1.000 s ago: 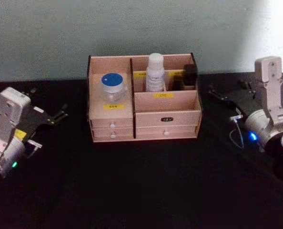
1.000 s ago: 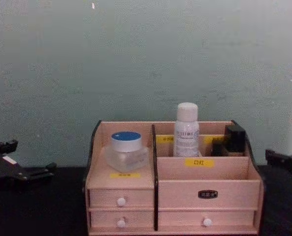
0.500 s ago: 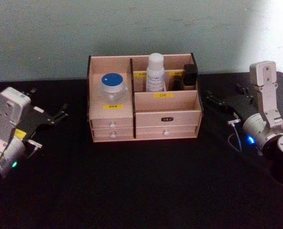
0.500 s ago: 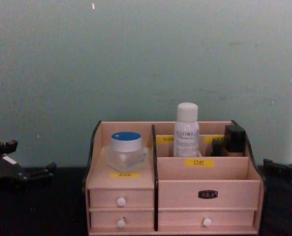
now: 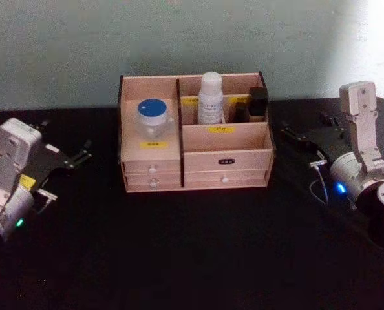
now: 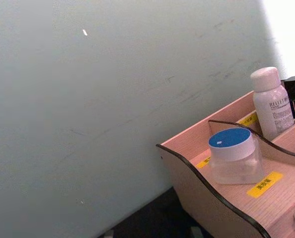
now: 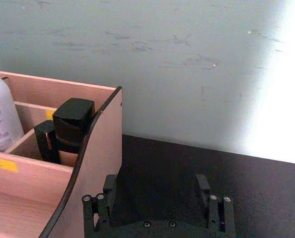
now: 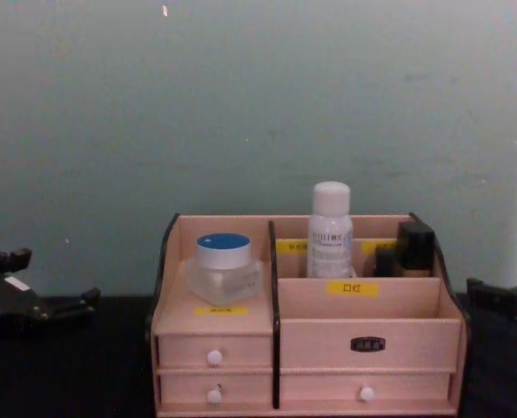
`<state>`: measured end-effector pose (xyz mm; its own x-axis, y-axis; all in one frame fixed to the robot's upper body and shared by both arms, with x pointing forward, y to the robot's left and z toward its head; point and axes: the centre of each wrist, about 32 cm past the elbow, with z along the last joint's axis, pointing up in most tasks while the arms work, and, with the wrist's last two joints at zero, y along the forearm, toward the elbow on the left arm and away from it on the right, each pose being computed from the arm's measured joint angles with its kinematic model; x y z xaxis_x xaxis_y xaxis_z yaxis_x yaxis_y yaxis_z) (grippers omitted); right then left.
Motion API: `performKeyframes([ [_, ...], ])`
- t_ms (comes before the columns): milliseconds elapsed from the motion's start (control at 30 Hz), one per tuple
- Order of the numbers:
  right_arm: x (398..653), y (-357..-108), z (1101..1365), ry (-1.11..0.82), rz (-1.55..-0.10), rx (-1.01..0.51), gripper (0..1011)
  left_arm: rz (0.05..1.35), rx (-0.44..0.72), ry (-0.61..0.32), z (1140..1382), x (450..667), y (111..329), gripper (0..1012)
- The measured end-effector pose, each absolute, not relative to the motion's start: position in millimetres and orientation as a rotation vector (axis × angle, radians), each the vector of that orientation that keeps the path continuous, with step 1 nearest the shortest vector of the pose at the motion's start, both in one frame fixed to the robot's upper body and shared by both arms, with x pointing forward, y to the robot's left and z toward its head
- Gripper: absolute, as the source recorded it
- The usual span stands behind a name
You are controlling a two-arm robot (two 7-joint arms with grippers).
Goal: Pick up the facial cleanser and watermelon frost from the table and place them into the tiered storage box.
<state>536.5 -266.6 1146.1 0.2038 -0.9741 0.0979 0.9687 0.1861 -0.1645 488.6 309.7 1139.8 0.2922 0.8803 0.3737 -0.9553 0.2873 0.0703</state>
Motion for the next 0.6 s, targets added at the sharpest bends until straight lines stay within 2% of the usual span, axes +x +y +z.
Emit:
performKeyframes([
  [600, 536.5, -266.7, 1146.5, 0.030, -1.368, -0.203, 1002, 1.248, 0.304, -0.285, 1139.8, 488.6, 309.7, 1001],
])
